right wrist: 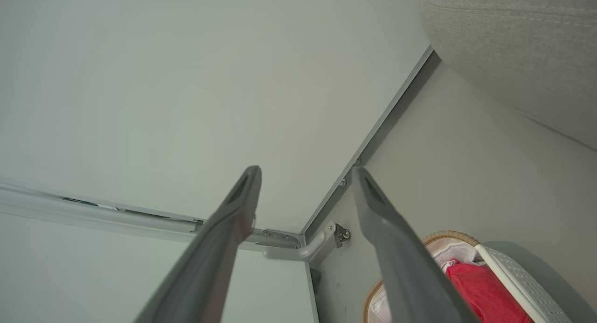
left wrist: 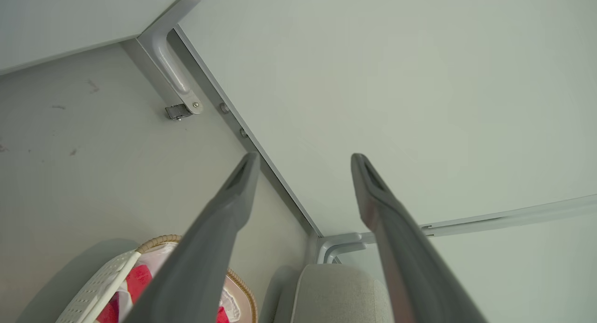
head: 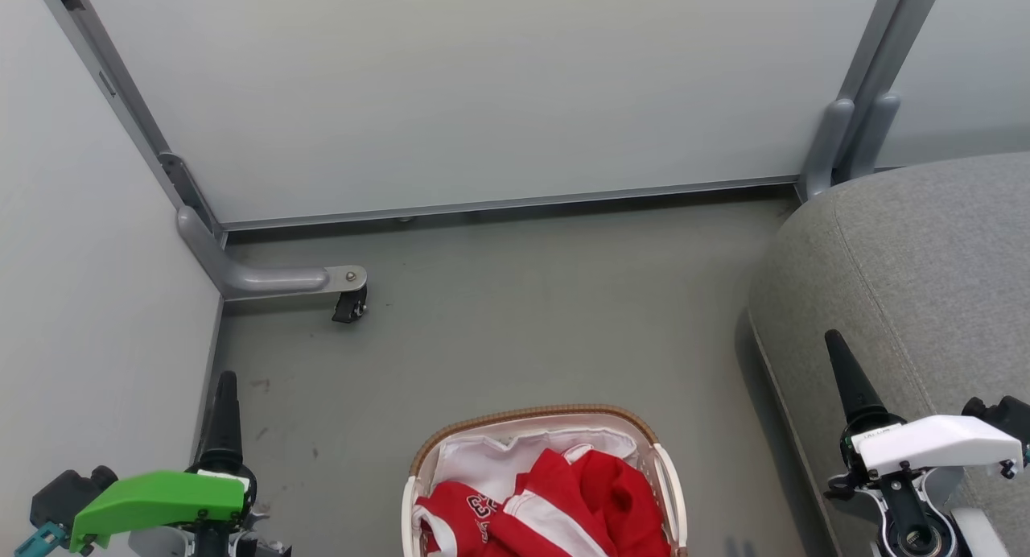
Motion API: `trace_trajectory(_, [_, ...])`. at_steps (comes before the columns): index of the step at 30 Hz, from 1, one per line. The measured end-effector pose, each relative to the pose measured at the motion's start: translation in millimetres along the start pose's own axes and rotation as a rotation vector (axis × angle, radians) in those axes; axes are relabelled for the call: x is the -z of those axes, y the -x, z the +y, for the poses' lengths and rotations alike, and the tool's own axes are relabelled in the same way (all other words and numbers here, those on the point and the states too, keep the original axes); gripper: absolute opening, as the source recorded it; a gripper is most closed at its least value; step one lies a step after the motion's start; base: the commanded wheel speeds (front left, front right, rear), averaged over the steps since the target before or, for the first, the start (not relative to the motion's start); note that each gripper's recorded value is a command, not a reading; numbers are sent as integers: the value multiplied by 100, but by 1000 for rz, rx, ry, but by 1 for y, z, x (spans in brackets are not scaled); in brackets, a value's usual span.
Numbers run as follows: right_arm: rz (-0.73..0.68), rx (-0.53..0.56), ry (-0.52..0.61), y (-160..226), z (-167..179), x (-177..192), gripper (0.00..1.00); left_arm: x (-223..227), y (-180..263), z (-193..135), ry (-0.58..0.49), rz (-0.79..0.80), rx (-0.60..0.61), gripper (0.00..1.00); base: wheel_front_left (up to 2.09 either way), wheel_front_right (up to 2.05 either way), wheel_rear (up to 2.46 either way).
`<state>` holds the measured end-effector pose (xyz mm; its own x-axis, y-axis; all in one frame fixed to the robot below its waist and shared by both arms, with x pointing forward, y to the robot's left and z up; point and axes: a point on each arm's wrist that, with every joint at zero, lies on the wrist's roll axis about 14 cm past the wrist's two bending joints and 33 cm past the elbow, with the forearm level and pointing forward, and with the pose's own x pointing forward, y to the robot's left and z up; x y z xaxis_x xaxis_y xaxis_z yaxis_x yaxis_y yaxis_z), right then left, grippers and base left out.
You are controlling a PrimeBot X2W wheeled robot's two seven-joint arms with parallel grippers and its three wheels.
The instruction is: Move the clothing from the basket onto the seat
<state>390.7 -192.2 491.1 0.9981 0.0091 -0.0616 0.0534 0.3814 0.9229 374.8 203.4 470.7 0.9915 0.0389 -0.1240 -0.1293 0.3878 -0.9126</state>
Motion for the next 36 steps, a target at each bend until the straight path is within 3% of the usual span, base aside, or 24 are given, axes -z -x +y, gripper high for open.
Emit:
trace_trajectory(12, [6, -22, 227, -4, 6, 3, 100, 2, 1, 3, -248, 8, -6, 100, 0, 0, 0])
trace_trajectory(36, [16, -77, 585, -8, 15, 13, 100, 12, 4, -2, -646, 32, 37, 100, 0, 0, 0])
